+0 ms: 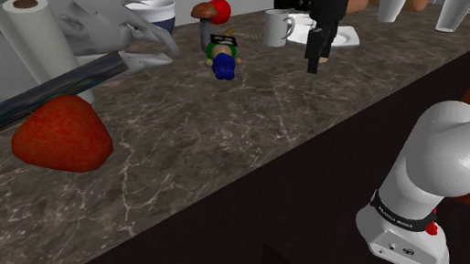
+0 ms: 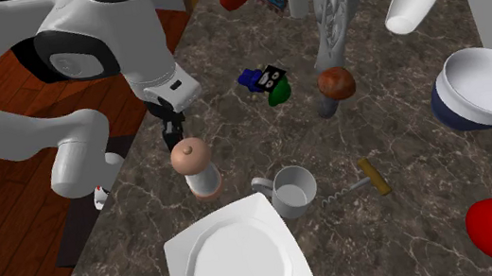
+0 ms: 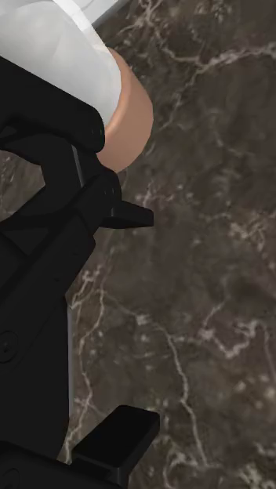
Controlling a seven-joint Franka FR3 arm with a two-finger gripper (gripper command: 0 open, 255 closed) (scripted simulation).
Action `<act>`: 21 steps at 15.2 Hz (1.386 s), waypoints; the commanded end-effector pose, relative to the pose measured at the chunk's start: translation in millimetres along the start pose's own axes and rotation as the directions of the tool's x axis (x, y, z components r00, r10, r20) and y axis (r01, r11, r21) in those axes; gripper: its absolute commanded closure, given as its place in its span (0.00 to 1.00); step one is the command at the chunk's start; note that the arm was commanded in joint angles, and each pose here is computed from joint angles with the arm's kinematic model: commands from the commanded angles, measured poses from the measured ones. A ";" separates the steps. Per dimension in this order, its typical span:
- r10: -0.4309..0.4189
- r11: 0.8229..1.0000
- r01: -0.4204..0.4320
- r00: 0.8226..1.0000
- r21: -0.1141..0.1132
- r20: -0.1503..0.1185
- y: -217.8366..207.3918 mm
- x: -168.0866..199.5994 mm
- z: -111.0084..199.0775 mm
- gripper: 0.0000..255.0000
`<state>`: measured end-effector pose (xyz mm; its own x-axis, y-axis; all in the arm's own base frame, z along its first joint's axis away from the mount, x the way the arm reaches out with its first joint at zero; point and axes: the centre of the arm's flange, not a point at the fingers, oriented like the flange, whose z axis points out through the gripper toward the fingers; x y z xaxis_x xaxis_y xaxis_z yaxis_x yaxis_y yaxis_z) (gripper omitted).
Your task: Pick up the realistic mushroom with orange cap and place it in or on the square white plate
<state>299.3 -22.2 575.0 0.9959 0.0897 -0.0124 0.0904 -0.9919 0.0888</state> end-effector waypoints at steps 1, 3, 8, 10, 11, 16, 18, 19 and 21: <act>0.000 1.000 0.000 1.000 0.000 0.000 0.0 0.0 0.0 0.00; -0.079 0.996 0.078 0.997 -0.044 -0.010 7.5 19.4 -5.2 0.00; -0.274 0.951 0.268 0.961 -0.157 -0.020 18.4 69.6 -20.5 0.00; -0.350 0.919 0.339 0.937 -0.202 -0.018 19.5 89.9 -27.3 0.00; -0.387 0.900 0.374 0.922 -0.224 -0.015 19.3 100.1 -30.7 0.00; -0.560 0.780 0.532 0.828 -0.331 0.011 11.3 149.9 -48.7 0.00; -0.623 0.720 0.587 0.782 -0.370 0.027 4.9 169.1 -55.9 0.00; -0.653 0.688 0.612 0.757 -0.389 0.037 0.9 178.4 -59.5 0.00; -0.708 0.620 0.659 0.704 -0.426 0.058 -8.2 196.5 -66.5 0.00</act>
<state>484.8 4.2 636.0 0.6686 0.7347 -0.1146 0.6926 -0.5592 0.4557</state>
